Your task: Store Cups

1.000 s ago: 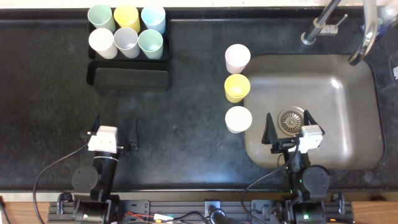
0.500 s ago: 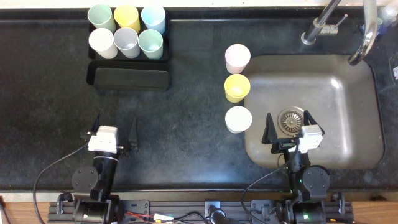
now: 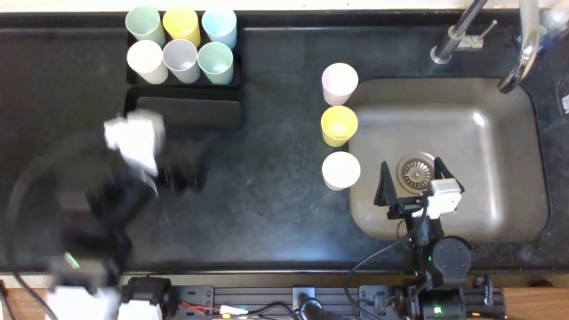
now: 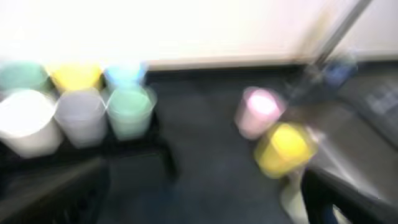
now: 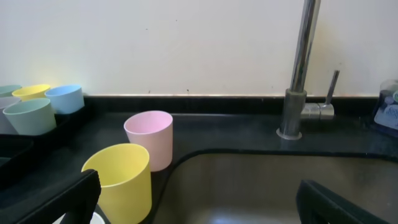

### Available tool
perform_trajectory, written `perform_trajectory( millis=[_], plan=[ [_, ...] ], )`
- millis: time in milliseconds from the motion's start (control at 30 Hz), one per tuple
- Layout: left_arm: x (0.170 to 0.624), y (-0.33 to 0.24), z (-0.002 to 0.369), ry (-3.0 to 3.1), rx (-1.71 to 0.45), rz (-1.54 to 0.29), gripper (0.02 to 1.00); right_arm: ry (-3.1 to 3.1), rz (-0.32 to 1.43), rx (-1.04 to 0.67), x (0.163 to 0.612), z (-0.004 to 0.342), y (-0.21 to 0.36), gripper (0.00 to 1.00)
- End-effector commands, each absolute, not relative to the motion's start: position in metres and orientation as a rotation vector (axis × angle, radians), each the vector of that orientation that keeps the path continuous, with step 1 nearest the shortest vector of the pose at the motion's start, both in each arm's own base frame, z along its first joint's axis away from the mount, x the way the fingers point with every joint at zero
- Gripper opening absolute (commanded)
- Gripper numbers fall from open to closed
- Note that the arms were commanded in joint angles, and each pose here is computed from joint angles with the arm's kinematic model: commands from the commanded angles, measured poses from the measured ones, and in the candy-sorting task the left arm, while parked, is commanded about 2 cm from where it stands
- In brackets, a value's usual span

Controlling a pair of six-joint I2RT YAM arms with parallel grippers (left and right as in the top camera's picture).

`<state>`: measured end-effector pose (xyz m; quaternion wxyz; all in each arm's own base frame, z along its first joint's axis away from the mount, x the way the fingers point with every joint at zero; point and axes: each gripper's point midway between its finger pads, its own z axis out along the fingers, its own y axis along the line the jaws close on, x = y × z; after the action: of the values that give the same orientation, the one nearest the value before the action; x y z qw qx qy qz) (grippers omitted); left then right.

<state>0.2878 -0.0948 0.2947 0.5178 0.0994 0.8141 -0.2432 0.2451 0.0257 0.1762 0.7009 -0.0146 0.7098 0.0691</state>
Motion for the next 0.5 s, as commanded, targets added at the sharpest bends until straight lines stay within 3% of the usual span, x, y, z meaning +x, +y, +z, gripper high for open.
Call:
perform_trajectory(
  millis=[33, 133, 233, 367, 500],
  plan=[
    [0.338, -0.141, 0.362, 2.159, 0.240, -0.832, 0.998, 1.581, 0.166, -0.031, 0.245, 0.173, 0.027, 0.998],
    [0.379, -0.175, 0.370, 2.304, 0.266, -0.720, 0.998, 1.582, 0.166, -0.031, 0.245, 0.172, 0.027, 0.998],
    [0.414, -0.235, 0.353, 2.385, 0.316, -0.631, 0.998, 1.582, 0.166, -0.031, 0.245, 0.172, 0.027, 0.998],
    [0.443, -0.300, 0.298, 2.453, 0.333, -0.476, 0.998, 1.581, 0.166, -0.031, 0.245, 0.173, 0.027, 0.998],
    [0.455, -0.316, 0.240, 2.554, 0.218, -0.350, 0.998, 1.581, 0.166, -0.031, 0.245, 0.173, 0.027, 0.996]
  ],
)
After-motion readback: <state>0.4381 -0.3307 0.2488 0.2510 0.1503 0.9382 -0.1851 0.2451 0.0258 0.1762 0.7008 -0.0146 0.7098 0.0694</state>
